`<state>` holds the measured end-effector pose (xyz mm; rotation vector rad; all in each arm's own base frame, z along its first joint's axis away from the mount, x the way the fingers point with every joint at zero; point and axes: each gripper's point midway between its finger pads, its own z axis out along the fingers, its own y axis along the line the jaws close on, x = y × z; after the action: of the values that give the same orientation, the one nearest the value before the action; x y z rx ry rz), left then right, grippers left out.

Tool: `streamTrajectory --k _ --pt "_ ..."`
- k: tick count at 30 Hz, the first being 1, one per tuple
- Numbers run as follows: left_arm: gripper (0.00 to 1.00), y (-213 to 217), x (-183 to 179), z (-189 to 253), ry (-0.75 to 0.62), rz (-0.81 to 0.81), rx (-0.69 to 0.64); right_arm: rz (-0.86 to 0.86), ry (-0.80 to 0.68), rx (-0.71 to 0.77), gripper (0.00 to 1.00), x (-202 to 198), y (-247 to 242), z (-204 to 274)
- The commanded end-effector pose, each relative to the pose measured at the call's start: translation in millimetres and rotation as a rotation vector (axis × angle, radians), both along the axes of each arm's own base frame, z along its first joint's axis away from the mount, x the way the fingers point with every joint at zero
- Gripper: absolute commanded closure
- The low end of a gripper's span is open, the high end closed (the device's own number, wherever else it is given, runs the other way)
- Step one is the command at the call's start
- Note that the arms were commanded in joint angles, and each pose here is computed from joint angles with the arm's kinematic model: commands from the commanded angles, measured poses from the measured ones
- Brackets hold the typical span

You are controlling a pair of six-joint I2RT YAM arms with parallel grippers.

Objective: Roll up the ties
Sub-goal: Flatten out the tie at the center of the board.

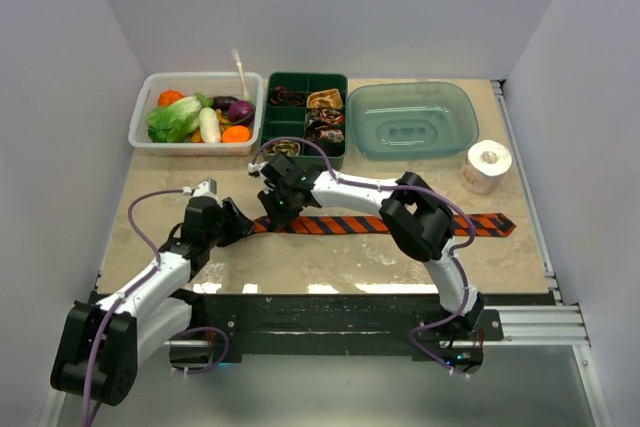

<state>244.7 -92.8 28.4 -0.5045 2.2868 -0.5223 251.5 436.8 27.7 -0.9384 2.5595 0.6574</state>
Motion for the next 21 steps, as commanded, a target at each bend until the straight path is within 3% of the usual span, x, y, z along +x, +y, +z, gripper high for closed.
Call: streamTrajectory --k 1,4,10,21 --pt "0.46 7 12 16 -0.034 0.041 0.022 0.027 -0.042 0.077 0.82 6 15 39" --pt "0.46 18 19 24 -0.041 0.074 0.085 0.027 -0.06 0.065 0.81 7 10 49" --pt "0.43 19 20 29 -0.045 0.075 0.088 0.049 -0.079 0.123 0.81 7 20 63" --pt "0.41 22 17 28 -0.025 0.089 0.097 0.085 -0.027 0.072 0.81 1 57 7"
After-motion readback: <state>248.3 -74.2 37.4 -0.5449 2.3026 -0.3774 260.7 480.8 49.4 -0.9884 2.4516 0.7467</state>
